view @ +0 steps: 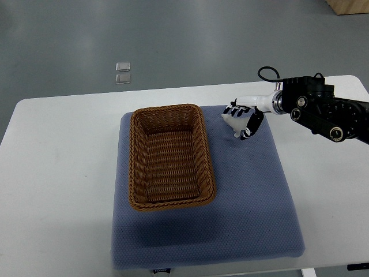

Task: Place white bear in brown basket with right hand
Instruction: 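Lift the bear with the right hand and carry it over the basket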

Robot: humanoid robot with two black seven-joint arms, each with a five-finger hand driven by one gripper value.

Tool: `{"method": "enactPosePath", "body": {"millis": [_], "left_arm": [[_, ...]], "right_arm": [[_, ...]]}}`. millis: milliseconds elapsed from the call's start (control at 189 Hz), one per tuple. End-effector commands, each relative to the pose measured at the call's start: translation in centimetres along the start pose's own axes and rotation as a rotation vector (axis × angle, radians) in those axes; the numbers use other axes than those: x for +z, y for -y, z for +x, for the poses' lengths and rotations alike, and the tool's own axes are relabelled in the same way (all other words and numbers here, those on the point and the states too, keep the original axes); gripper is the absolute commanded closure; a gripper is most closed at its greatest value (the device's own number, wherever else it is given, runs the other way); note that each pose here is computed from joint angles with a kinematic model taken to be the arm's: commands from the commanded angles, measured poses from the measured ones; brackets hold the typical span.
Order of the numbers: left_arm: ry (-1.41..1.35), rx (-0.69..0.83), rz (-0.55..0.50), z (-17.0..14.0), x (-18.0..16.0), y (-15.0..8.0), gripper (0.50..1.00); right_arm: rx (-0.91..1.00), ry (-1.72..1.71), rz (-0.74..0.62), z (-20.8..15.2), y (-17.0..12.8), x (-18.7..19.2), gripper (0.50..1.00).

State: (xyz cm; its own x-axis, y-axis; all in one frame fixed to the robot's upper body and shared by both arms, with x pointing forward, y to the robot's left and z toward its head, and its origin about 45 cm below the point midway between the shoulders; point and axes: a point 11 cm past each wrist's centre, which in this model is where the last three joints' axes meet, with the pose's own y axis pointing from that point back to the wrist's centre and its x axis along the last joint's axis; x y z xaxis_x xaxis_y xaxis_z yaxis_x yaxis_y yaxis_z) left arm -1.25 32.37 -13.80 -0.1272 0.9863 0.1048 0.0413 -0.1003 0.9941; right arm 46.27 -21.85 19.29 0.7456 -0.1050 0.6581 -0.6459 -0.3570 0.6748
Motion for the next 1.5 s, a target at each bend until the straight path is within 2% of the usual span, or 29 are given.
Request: {"method": "enactPosePath", "body": {"millis": [0,143,195,248,254,296,338,412,592,681,840,1083,1315,1495], "left_arm": [[0.000,0.000,0.000,0.0,0.0,0.0,0.500],[-0.002,0.000,0.001,0.0,-0.1,0.0,0.500],[-0.001,0.000,-0.002,0.0,0.0,0.0,0.500],[-0.001,0.000,-0.002,0.0,0.0,0.0,0.500],[-0.003,0.000,0.000,0.0,-0.1,0.0,0.500],[-0.003,0.000,0.001,0.0,-0.1,0.0,0.500],[-0.003,0.000,0.000,0.0,-0.1,0.0,0.500],[-0.003,0.001,0.001,0.1,-0.1,0.0,0.500],[-0.002,0.003,0.002,0.1,-0.1,0.0,0.500],[-0.002,0.003,0.000,0.1,-0.1,0.0,0.500],[-0.002,0.006,0.000,0.2,-0.1,0.0,0.500],[-0.002,0.002,0.000,0.1,-0.1,0.0,0.500],[-0.002,0.003,0.000,0.1,-0.1,0.0,0.500],[-0.002,0.005,0.002,0.2,-0.1,0.0,0.500]], "right_arm": [[0.009,0.000,-0.002,0.0,0.0,0.1,0.687],[0.007,-0.007,-0.011,-0.2,0.1,0.3,0.748],[0.006,-0.014,-0.027,-0.2,0.1,0.8,0.805],[0.006,-0.014,-0.027,-0.2,0.1,0.8,0.805],[0.009,-0.021,-0.039,-0.2,0.1,1.2,0.868],[0.014,-0.024,-0.042,-0.2,0.1,1.3,0.920],[0.016,-0.022,-0.044,-0.2,0.1,1.4,0.963],[0.019,-0.023,-0.042,-0.1,0.1,1.4,1.000],[0.028,-0.031,-0.027,0.7,-0.1,0.7,1.000],[0.046,-0.049,0.000,2.2,-0.6,-0.7,1.000],[0.074,-0.082,0.037,5.2,-2.8,-2.2,1.000],[0.103,-0.084,0.182,8.6,-6.4,-7.5,1.000],[0.117,-0.039,0.362,8.2,-7.5,-13.6,1.000],[0.102,-0.052,0.426,6.6,-6.3,-17.1,1.000]]}}
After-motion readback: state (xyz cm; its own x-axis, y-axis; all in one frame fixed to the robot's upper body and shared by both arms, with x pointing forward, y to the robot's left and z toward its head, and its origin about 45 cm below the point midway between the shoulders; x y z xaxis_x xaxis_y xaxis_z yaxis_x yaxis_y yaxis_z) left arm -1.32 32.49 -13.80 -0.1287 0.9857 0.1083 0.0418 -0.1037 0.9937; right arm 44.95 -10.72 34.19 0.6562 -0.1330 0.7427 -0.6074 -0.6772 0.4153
